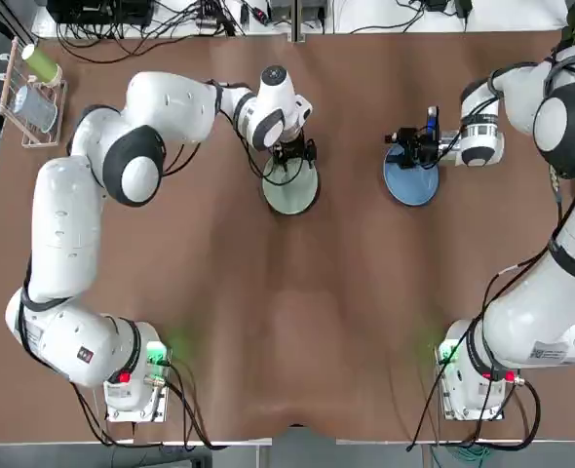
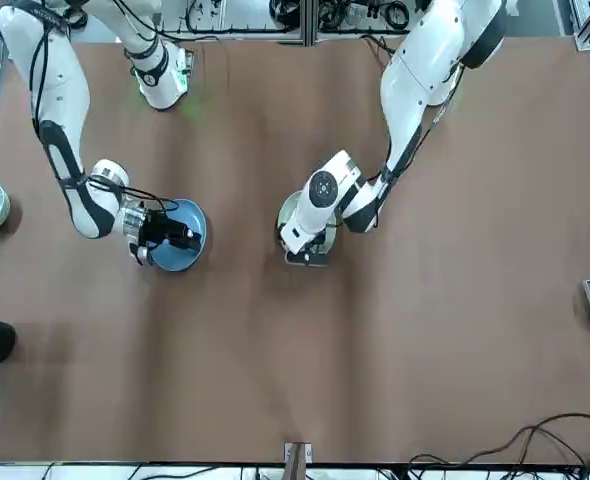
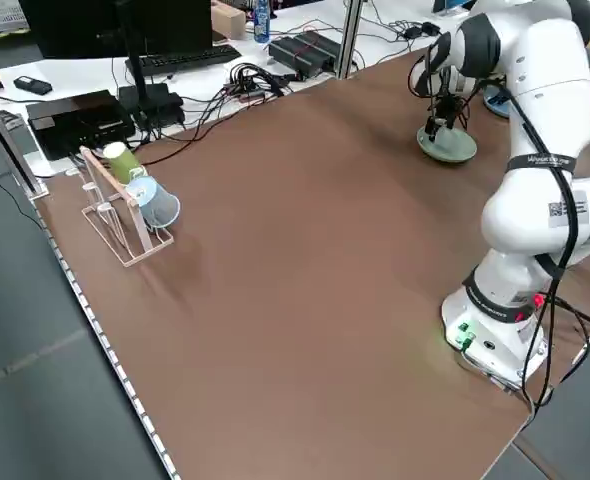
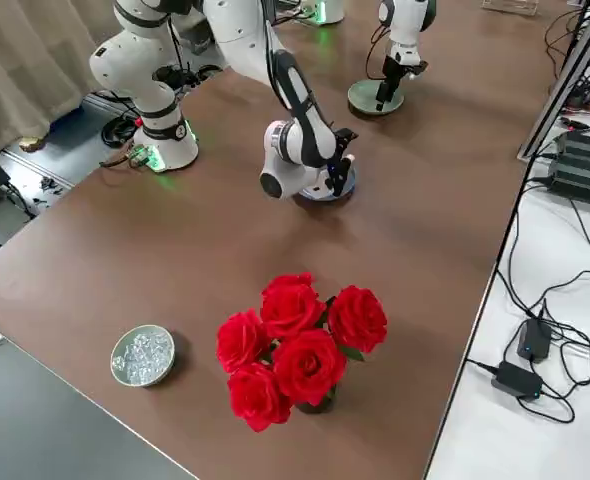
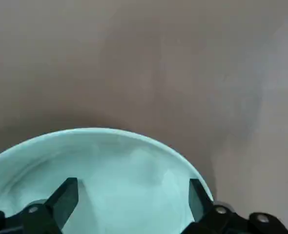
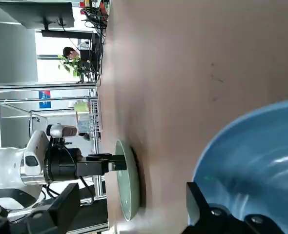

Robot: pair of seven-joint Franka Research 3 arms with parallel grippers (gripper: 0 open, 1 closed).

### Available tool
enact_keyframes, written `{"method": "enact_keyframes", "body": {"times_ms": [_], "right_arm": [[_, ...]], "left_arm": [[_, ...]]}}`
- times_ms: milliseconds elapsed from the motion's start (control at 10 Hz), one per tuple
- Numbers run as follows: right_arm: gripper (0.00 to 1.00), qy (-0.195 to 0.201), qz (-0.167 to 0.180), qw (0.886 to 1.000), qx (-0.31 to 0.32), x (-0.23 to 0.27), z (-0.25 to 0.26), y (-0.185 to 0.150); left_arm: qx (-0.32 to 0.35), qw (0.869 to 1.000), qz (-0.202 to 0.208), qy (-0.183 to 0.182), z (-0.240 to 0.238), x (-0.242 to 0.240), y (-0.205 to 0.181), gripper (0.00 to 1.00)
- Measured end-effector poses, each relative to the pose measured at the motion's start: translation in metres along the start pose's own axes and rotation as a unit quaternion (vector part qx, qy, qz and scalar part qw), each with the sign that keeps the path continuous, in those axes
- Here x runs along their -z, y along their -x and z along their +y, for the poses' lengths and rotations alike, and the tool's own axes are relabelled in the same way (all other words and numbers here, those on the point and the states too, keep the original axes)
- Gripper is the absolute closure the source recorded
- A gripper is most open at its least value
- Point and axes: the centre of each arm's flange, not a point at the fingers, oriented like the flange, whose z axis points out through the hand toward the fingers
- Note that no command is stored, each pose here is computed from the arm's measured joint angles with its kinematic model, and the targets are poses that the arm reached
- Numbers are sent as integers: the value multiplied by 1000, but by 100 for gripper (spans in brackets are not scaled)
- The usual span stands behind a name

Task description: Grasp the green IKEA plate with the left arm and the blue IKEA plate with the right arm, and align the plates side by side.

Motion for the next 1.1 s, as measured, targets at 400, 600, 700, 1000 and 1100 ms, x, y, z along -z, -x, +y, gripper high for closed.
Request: {"method": "enact_keyframes", "body": {"times_ms": [400,600,700,1000,1100], "right_arm": [[4,9,11,1000,14,-8,8,1],[4,1,14,1000,15,-7,12,-1],[4,-1,19,1000,14,-8,12,-2],[4,-12,40,999,7,-20,10,-4],[4,-14,42,999,5,-25,8,-3]], "left_arm": [[9,1000,24,2,-1,2,-26,0],[13,1000,28,0,-4,-1,-33,0],[13,999,31,1,-4,1,-35,0],[16,999,39,3,-4,7,-42,0],[18,999,44,3,-5,10,-47,0]]}}
